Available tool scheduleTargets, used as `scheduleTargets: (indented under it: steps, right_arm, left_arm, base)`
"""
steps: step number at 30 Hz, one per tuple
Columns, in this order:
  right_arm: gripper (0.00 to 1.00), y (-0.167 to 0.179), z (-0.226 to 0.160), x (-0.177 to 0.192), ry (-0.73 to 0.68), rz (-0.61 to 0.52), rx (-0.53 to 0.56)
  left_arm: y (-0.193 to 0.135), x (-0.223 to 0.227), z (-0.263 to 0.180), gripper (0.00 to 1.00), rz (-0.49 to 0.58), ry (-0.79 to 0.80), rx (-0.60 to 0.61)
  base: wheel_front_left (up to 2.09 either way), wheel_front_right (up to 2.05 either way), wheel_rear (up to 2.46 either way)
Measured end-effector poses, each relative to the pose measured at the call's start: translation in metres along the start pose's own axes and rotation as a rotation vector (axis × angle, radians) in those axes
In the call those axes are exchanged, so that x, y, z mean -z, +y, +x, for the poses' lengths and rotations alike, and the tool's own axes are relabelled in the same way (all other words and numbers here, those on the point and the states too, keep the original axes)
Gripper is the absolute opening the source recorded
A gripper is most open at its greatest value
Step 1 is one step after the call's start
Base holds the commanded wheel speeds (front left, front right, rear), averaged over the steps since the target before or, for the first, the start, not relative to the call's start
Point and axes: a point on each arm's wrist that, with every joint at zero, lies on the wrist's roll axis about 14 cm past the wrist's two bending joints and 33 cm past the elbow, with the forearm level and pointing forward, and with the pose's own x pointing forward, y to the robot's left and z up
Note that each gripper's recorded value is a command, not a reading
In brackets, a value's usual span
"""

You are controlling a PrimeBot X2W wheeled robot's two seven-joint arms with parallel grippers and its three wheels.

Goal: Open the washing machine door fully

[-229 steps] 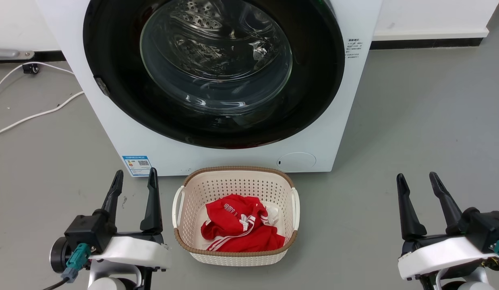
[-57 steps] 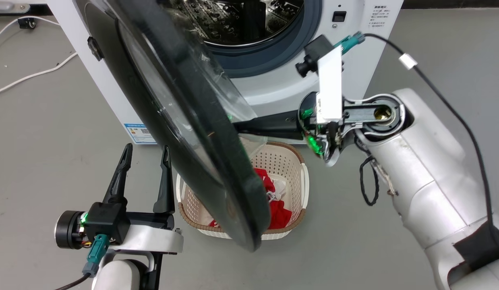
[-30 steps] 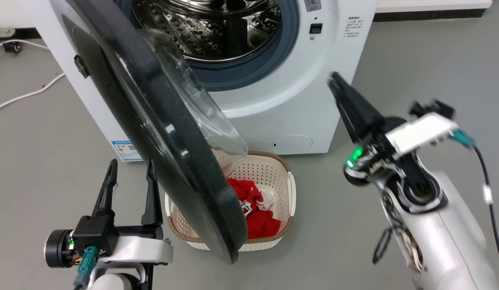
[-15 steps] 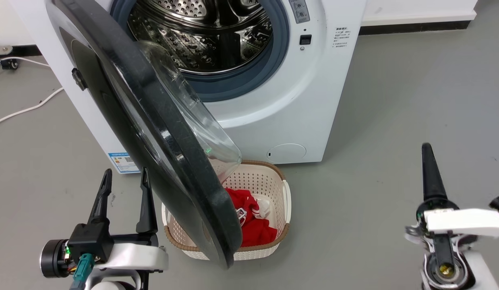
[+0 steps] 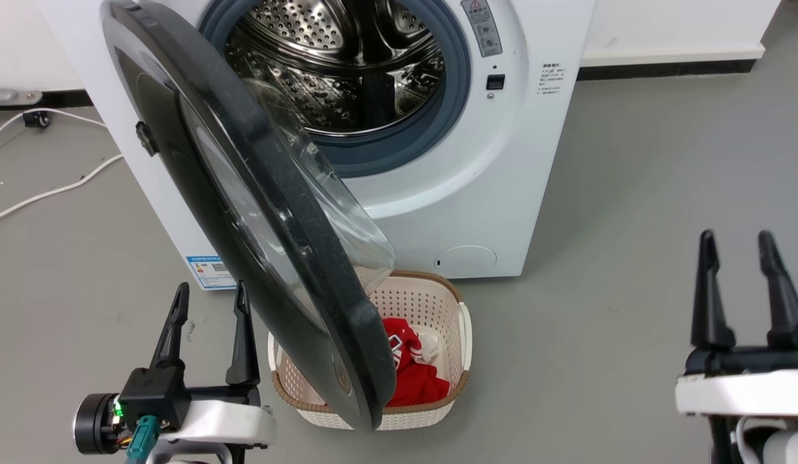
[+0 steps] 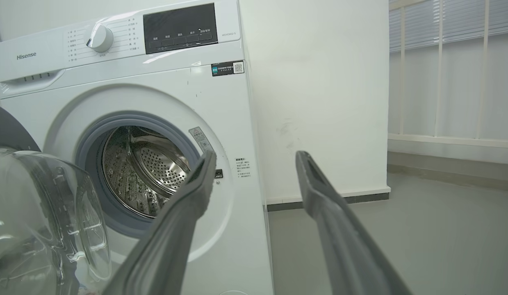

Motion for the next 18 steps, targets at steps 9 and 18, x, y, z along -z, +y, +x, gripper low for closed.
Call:
scheduleTargets:
  steps: [9,18]
  right_arm:
    - [1.0,0.019,-0.028,0.031,0.123,-0.116,-0.079]
    - [1.0,0.016,-0.037,0.052,0.194,-0.087,-0.066]
  left_arm:
    - [0.0,-0.004,-0.006,1.0,0.003,-0.007,0.0]
    - [-0.001,-0.002,-0.008,1.0,0.009,0.0,0.008]
  base:
    - [0.0,0.0,0.0]
    - [0.0,0.0,0.0]
